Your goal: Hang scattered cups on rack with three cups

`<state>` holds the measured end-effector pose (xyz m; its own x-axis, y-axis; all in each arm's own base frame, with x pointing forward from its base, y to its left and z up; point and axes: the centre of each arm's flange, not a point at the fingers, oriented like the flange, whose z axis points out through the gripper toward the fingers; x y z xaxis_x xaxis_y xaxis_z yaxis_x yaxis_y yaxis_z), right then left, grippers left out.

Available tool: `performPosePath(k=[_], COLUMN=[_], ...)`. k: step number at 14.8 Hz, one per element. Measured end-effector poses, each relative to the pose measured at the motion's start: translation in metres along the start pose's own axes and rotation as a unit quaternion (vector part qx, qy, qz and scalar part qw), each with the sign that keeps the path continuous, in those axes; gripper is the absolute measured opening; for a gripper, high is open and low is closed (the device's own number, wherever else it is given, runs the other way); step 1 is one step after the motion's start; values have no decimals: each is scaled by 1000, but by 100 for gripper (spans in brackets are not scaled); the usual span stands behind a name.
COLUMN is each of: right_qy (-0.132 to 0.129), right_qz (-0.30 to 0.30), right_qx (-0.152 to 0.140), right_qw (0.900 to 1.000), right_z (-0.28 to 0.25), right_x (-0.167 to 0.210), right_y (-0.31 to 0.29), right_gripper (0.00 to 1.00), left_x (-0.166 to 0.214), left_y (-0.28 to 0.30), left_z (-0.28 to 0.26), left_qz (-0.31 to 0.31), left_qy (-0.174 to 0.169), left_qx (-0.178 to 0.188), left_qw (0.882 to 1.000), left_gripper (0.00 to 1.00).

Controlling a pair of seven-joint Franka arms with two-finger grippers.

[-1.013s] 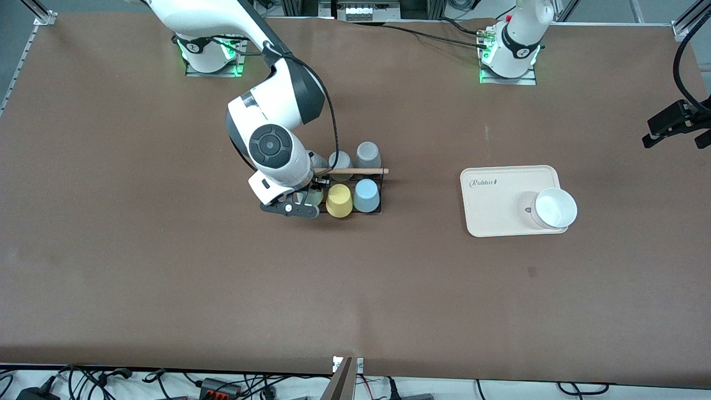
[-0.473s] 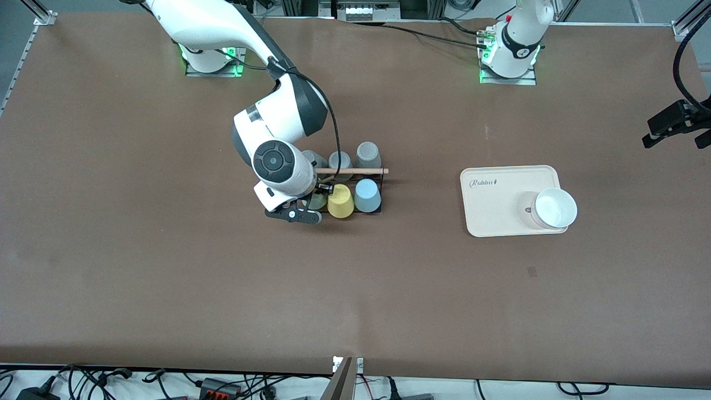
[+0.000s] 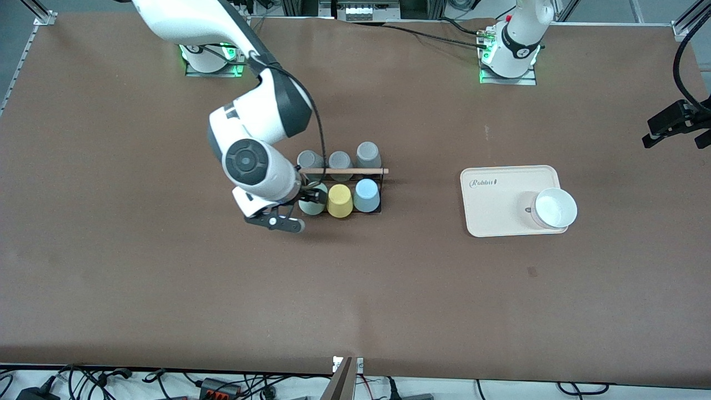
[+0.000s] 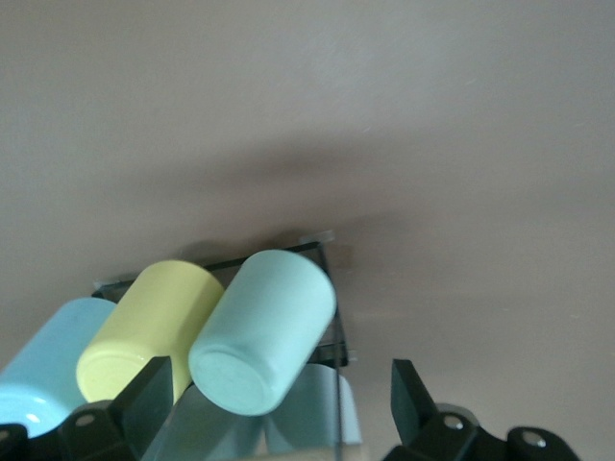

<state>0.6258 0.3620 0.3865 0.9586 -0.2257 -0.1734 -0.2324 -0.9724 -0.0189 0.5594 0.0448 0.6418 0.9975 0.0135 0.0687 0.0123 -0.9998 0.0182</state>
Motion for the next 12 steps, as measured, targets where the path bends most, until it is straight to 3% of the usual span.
performPosePath(k=[3, 8, 12], right_qy=[2, 43, 62], right_qz=[14, -10, -8], right_qx=[3, 1, 0], right_qw=[1000, 999, 998], right_z=[-60, -123, -160], right_x=[21, 67, 85], right_y=[39, 132, 198], right_gripper=[100, 100, 100], left_x=[0, 0, 0], left_y=[0, 0, 0], left_z=[0, -1, -2], left_qz=[0, 0, 0], left_qy=[0, 1, 2], left_qx=[0, 0, 0], left_qw=[1000, 1000, 1000], left_gripper=[100, 100, 100])
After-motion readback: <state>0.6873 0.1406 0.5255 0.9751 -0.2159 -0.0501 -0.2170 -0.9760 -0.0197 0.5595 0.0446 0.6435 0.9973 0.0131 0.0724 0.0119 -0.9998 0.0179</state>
